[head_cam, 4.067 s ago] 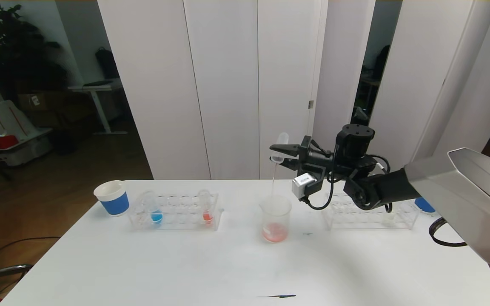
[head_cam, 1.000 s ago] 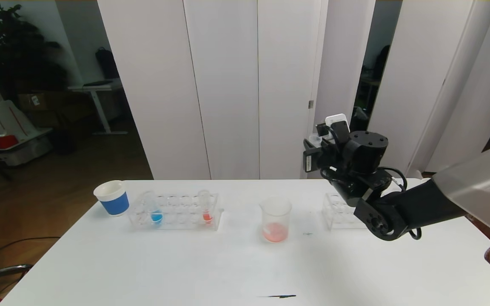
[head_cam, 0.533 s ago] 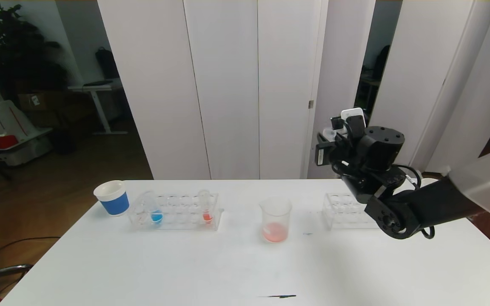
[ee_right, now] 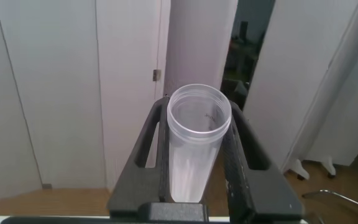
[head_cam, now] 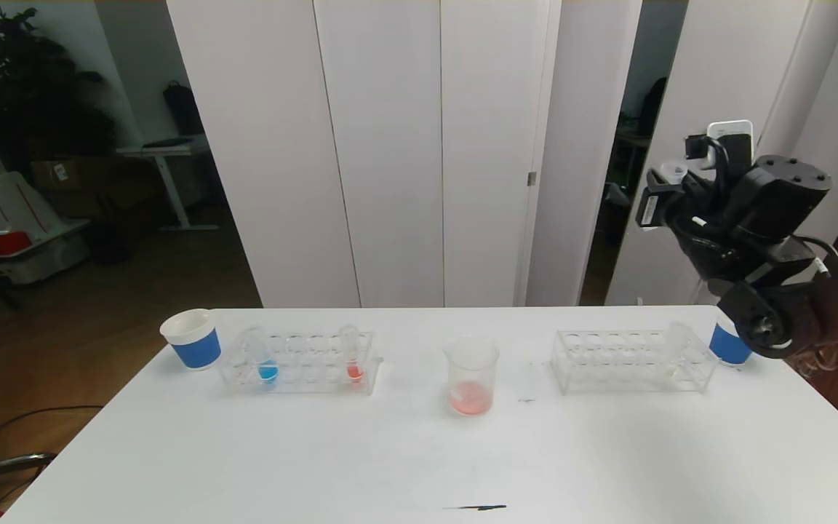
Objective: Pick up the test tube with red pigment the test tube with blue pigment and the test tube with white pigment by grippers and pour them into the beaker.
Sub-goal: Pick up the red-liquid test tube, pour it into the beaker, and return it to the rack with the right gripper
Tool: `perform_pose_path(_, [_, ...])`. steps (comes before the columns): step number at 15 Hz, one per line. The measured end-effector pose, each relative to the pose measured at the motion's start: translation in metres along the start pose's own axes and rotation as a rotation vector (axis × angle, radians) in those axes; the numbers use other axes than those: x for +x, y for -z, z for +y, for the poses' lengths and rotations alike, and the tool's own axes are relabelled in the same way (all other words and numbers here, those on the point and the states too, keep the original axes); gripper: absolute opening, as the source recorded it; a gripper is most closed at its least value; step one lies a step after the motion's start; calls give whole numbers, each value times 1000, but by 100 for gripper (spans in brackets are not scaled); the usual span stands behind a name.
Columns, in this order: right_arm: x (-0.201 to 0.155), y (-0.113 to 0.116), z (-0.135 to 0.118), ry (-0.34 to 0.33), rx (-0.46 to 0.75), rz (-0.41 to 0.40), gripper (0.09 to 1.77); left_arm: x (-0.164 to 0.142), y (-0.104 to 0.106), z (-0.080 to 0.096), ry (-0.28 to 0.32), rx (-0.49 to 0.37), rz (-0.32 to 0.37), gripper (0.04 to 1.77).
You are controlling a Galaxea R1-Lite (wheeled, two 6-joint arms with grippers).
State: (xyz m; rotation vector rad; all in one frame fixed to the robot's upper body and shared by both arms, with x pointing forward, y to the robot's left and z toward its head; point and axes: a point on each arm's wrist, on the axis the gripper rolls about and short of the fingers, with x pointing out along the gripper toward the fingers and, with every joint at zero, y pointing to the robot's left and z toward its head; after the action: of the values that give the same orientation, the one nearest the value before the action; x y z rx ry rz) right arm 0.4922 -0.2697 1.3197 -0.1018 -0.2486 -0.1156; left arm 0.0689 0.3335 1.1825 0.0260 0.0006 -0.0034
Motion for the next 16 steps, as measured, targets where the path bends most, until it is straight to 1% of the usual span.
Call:
perform_pose_path(2, [6, -9, -36, 49, -19, -32, 57, 0, 0, 0, 0, 0, 0, 174])
perform_pose_path(5, [12, -20, -85, 158, -25, -71, 57, 0, 0, 0, 0, 0, 0, 174])
perform_pose_path(7, [14, -24, -112, 220, 8, -86, 57, 0, 0, 0, 1, 0, 0, 174])
perform_pose_path(8, [15, -22, -123, 245, 31, -80, 57, 0, 0, 0, 0, 0, 0, 174])
perform_pose_path(10, [17, -14, -137, 277, 76, -59, 57, 0, 0, 0, 0, 0, 0, 174])
perform_pose_path(12, [19, 0, -148, 305, 102, -32, 57, 0, 0, 0, 1, 0, 0, 174])
perform_pose_path(16, [25, 42, -160, 342, 132, 51, 57, 0, 0, 0, 0, 0, 0, 174])
